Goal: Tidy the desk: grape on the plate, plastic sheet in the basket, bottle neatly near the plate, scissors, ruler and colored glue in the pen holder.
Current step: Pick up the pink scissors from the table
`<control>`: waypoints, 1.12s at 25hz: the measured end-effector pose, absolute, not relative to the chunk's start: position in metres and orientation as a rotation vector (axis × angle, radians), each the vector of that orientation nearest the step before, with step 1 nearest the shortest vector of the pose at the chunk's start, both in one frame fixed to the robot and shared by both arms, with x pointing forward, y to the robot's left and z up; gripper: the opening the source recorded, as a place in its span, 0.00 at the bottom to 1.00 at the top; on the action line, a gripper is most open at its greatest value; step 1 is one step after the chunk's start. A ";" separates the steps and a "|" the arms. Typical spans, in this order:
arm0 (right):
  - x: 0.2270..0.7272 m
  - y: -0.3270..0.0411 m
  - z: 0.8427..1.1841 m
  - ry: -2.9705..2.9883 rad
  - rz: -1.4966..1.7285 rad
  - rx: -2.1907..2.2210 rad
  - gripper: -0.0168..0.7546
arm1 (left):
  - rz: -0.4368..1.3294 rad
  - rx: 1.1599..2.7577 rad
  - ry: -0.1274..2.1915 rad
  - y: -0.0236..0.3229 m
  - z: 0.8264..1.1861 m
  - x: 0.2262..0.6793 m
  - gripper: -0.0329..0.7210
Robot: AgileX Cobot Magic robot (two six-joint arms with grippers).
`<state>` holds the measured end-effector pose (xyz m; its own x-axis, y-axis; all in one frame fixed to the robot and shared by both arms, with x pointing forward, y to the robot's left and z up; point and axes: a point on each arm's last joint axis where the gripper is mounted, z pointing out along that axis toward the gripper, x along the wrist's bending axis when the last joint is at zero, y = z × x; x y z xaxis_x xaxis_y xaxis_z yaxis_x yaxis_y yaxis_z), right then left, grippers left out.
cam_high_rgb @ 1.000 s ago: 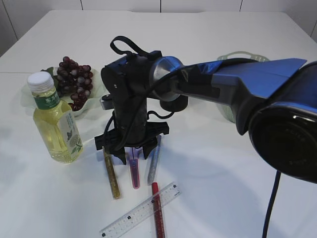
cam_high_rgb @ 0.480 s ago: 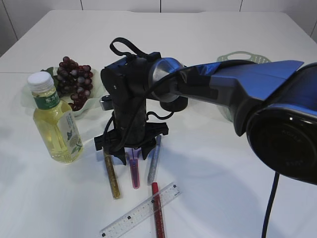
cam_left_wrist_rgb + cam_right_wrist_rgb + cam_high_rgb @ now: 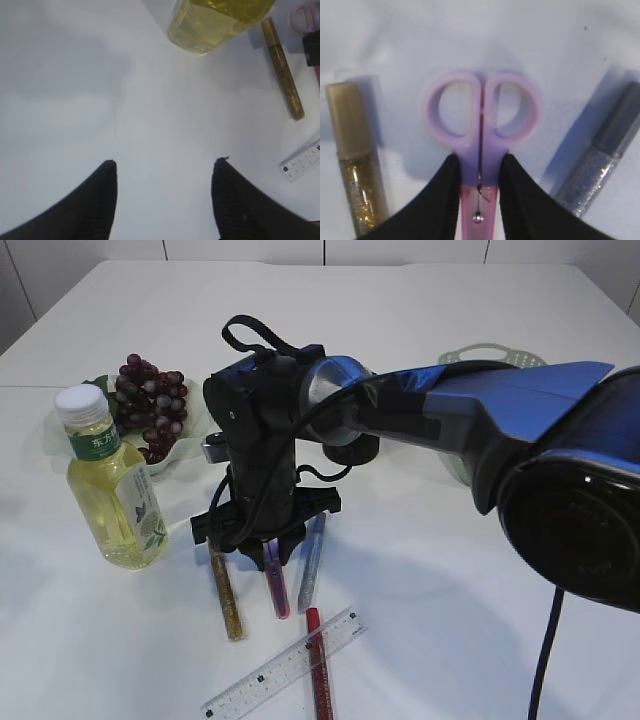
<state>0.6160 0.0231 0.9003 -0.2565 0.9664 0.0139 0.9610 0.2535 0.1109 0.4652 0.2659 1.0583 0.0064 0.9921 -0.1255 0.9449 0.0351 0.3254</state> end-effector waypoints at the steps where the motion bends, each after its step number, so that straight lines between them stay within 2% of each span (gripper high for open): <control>1: 0.616 0.023 0.900 2.442 0.147 1.881 0.30 | 0.208 1.972 2.001 0.266 1.058 0.465 0.62; 21: 0.614 0.022 0.901 2.450 0.109 1.888 0.30 | 0.208 1.972 2.001 0.266 1.058 0.465 0.62; 28: 0.624 0.031 0.929 2.448 0.226 1.855 0.30 | 0.208 1.972 2.001 0.266 1.058 0.465 0.62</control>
<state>0.6237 0.0305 0.9292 -0.2730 0.9612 0.0395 0.9522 0.2641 0.1538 0.4652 0.2659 1.0583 0.0064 0.9921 -0.1255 0.9449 0.0351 0.3254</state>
